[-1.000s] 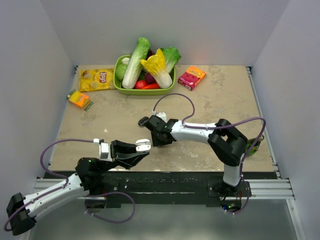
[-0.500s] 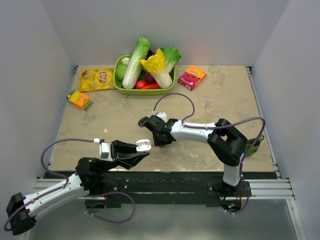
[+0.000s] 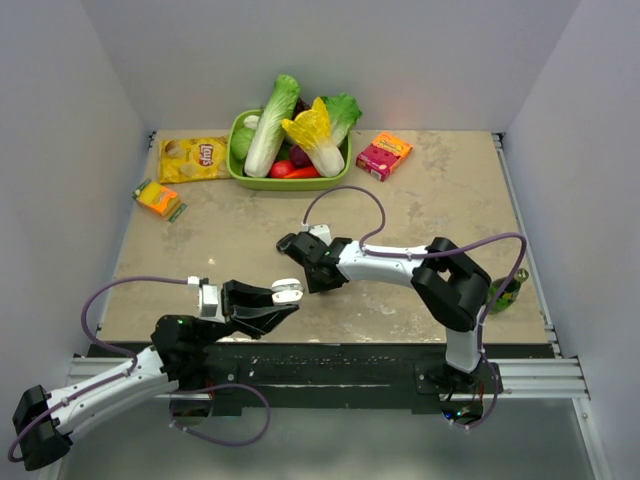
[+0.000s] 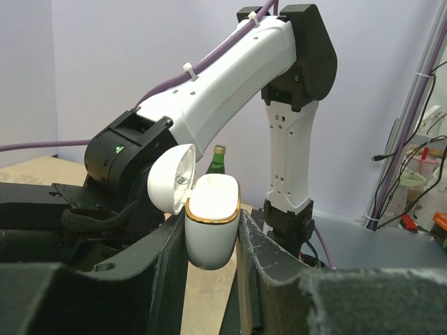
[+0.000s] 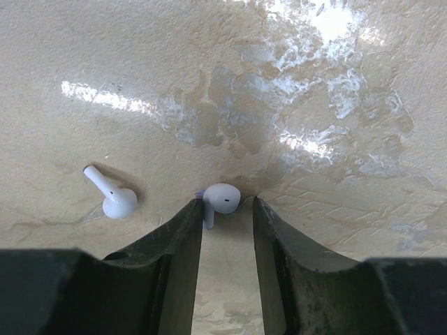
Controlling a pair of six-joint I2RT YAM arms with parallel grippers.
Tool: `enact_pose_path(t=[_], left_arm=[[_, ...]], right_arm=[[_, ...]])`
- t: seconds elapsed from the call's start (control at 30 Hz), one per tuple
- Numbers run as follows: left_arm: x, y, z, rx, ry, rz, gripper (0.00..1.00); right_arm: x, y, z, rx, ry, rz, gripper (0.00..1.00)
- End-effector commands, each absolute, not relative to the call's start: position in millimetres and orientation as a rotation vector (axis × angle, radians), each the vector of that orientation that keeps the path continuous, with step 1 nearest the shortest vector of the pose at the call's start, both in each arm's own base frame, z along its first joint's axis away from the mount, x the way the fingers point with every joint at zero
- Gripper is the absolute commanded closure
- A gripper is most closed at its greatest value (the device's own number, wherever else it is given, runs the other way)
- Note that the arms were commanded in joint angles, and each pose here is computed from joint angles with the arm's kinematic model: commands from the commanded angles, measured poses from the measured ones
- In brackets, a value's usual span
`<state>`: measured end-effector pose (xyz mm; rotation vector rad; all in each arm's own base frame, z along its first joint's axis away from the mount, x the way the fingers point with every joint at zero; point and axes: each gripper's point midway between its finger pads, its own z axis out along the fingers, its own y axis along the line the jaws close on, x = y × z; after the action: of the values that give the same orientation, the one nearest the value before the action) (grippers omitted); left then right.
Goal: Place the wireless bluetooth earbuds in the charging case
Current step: Pick up the earbud from the center of the board.
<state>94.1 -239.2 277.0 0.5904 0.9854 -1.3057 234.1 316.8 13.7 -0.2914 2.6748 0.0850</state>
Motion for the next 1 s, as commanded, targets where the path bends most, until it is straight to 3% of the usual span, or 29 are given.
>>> enact_pose_path(t=[0.0,0.3,0.97], left_arm=[[92,-243,196,0.635,1.138,-1.308,1.0],[93,-242,196,0.63,1.143,-1.304,1.0],[93,-242,195,0.633,1.143,-1.302,1.0]], right_arm=[[199,292,-36,-0.359,2.836,-0.062,0.61],[203,296,-37,-0.385,2.837,-0.075,0.57],[203,287,-50,-0.394,2.845,-0.136,0.59]])
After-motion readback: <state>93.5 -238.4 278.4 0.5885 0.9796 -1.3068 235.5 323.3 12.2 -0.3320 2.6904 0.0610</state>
